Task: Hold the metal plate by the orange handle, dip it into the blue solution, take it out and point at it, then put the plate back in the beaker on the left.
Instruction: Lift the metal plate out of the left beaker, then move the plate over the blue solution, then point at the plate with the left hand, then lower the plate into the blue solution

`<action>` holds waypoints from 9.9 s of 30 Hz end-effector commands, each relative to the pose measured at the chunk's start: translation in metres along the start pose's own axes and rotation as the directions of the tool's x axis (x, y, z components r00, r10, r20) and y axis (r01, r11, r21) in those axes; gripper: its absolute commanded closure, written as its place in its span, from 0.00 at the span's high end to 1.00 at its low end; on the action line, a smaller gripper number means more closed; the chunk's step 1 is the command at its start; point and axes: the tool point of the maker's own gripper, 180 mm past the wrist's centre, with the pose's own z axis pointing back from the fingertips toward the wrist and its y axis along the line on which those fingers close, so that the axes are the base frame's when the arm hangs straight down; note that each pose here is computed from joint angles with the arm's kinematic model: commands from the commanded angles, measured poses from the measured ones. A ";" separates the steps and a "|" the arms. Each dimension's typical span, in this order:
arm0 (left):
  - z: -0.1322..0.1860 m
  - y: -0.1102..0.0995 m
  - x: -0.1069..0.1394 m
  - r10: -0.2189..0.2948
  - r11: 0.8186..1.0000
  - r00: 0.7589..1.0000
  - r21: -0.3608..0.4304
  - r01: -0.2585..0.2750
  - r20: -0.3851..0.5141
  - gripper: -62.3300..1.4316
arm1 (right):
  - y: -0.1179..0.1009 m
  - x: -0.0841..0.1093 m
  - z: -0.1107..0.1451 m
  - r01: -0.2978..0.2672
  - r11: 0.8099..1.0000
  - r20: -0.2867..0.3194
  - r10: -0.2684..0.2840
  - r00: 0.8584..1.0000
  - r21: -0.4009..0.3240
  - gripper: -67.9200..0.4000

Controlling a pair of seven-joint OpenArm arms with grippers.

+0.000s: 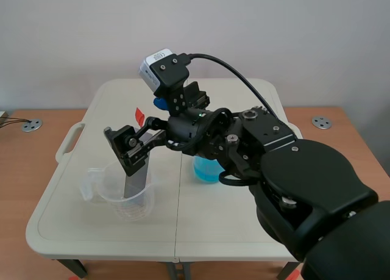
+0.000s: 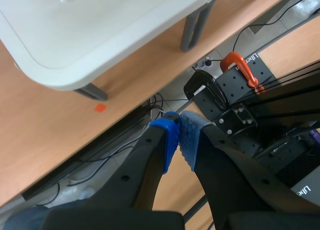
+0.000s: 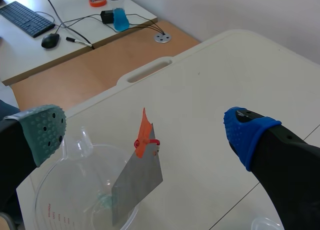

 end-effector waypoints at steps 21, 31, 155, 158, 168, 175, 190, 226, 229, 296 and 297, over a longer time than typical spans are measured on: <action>0.000 0.001 0.004 -0.020 1.000 0.999 0.000 0.020 0.028 0.05 | -0.001 0.016 -0.003 -0.024 1.000 0.038 0.024 0.999 0.017 0.28; 0.000 0.001 0.004 -0.020 1.000 0.999 -0.001 0.020 0.028 0.05 | 0.024 0.015 -0.003 -0.035 0.991 0.033 0.031 0.999 0.130 0.05; -0.136 0.083 0.225 -0.387 0.916 0.822 0.073 0.395 0.418 0.05 | -0.094 0.143 0.122 -0.303 0.923 0.123 0.338 0.933 -0.236 0.02; -0.149 0.076 0.232 -0.384 0.914 0.821 0.048 0.403 0.423 0.05 | -0.094 0.143 0.122 -0.303 0.923 0.123 0.338 0.933 -0.236 0.02; -0.181 0.040 0.253 -0.430 0.874 0.787 -0.015 0.486 0.443 0.05 | -0.094 0.144 0.122 -0.303 0.923 0.123 0.338 0.933 -0.236 0.02; -0.185 0.017 0.275 -0.439 0.854 0.752 -0.032 0.519 0.492 0.05 | -0.094 0.144 0.122 -0.303 0.923 0.124 0.338 0.933 -0.236 0.02; -0.195 -0.006 0.282 -0.466 0.839 0.730 -0.013 0.544 0.500 0.05 | -0.094 0.144 0.122 -0.303 0.923 0.124 0.338 0.933 -0.236 0.02; -0.197 0.022 0.266 -0.464 0.861 0.763 0.028 0.508 0.449 0.05 | -0.092 0.147 0.123 -0.287 0.930 0.148 0.325 0.934 -0.228 0.02; -0.189 0.041 0.254 -0.438 0.881 0.789 0.033 0.471 0.431 0.05 | -0.092 0.148 0.123 -0.285 0.931 0.154 0.324 0.934 -0.227 0.02; -0.019 0.055 -0.013 -0.133 0.991 0.989 0.024 0.135 -0.059 0.05 | -0.109 0.045 0.098 -0.172 0.963 0.083 0.192 0.978 -0.207 0.02; -0.019 0.055 -0.013 -0.133 0.991 0.989 0.024 0.135 -0.059 0.05 | -0.108 0.041 0.097 -0.171 0.964 0.079 0.191 0.978 -0.205 0.02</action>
